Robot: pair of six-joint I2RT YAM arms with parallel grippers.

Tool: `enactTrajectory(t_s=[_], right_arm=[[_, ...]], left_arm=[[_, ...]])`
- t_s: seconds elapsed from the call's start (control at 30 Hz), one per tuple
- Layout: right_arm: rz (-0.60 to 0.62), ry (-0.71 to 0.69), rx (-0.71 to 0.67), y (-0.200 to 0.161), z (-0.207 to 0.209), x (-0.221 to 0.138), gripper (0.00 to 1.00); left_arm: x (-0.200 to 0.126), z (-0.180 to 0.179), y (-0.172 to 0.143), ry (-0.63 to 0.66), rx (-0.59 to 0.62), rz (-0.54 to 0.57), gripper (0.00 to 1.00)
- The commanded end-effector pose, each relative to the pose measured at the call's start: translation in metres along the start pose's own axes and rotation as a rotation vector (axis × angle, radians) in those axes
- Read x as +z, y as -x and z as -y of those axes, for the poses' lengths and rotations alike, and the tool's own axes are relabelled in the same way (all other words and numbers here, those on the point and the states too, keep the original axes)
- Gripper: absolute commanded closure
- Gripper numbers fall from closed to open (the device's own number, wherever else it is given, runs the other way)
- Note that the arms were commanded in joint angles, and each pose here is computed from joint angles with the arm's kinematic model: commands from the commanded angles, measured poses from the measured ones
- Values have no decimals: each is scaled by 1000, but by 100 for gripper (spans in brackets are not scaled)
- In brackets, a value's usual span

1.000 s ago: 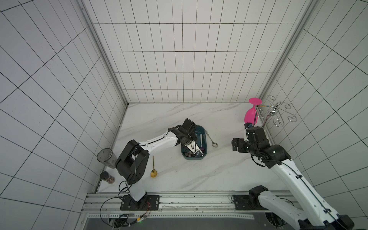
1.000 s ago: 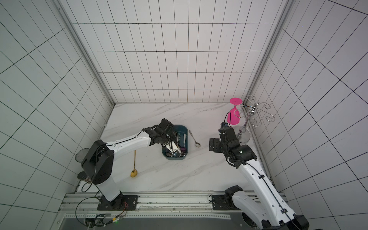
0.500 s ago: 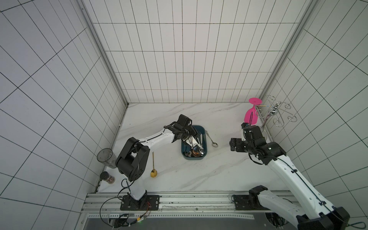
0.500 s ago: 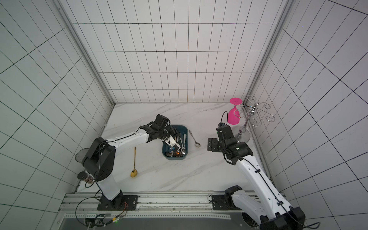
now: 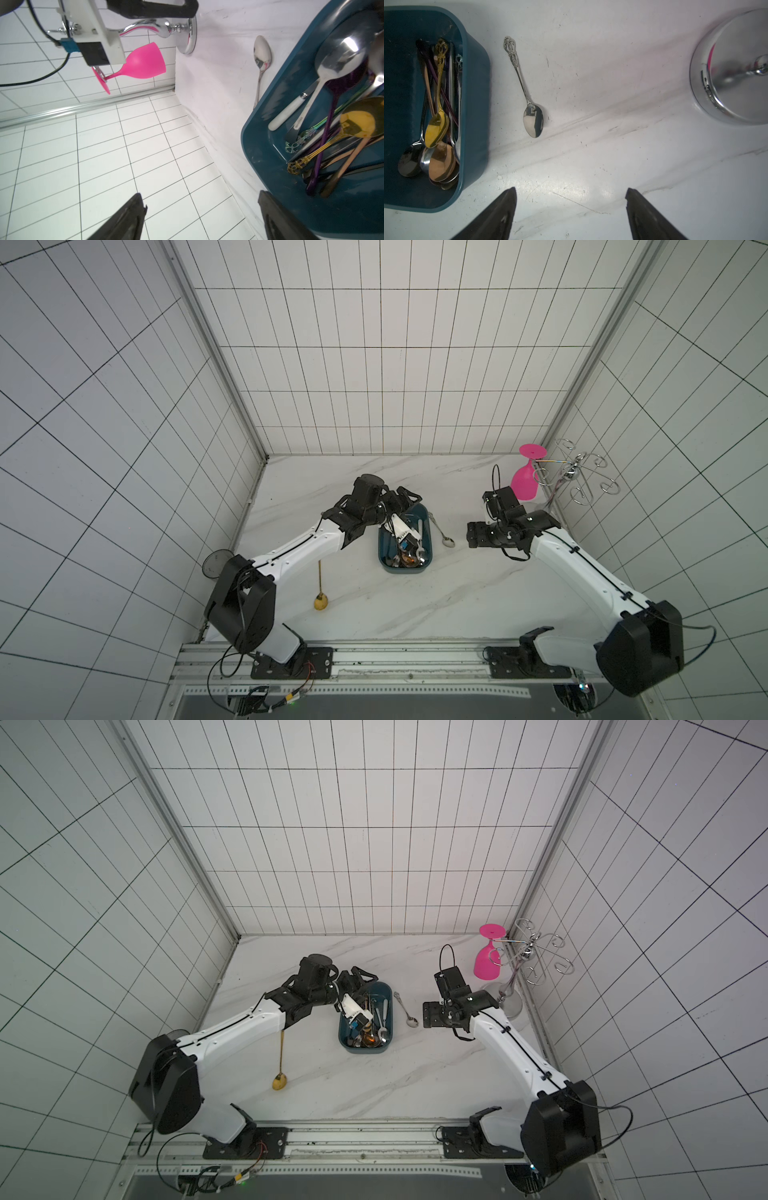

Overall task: Put the spoon into the storage box
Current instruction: Place the spoon in the storage box, then pick up the spoon from the center of the board.

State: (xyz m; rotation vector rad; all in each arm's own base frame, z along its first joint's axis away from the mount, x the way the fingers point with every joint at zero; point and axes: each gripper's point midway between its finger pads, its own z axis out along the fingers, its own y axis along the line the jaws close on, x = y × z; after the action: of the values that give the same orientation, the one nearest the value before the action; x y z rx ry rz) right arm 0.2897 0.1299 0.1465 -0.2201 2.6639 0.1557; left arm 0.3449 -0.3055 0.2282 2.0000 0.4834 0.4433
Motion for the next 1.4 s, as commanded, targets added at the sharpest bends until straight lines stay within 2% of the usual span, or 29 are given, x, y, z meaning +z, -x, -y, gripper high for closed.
enactTrajectory(t_s=[0.0, 0.07, 0.37, 0.57, 0.77, 0.87, 1.0, 1.07, 1.37], right_arm=[[23, 34, -29, 26, -10, 0, 17], [9, 33, -36, 34, -13, 5, 19], [-45, 53, -38, 50, -22, 35, 19], [-65, 59, -34, 55, -23, 44, 20], [-95, 67, -26, 57, -26, 59, 20], [-142, 96, -23, 52, -32, 74, 23], [-192, 102, -6, 47, -36, 94, 29], [-217, 114, -11, 44, -40, 103, 32], [-265, 81, -102, 41, -60, 130, 37]], left_arm=[[-17, -16, -18, 63, -96, -123, 10], [-28, -24, -25, 92, -207, -177, 3], [-78, -44, -59, 220, -838, -419, 3], [-106, -43, -77, 280, -1184, -551, 3], [-145, -44, -91, 363, -1519, -611, 2], [-163, -31, -99, 384, -1704, -575, 2], [-174, 0, -108, 373, -1852, -550, 2], [-185, 12, -116, 413, -1907, -566, 2], [-218, 47, -137, 521, -2029, -608, 2]])
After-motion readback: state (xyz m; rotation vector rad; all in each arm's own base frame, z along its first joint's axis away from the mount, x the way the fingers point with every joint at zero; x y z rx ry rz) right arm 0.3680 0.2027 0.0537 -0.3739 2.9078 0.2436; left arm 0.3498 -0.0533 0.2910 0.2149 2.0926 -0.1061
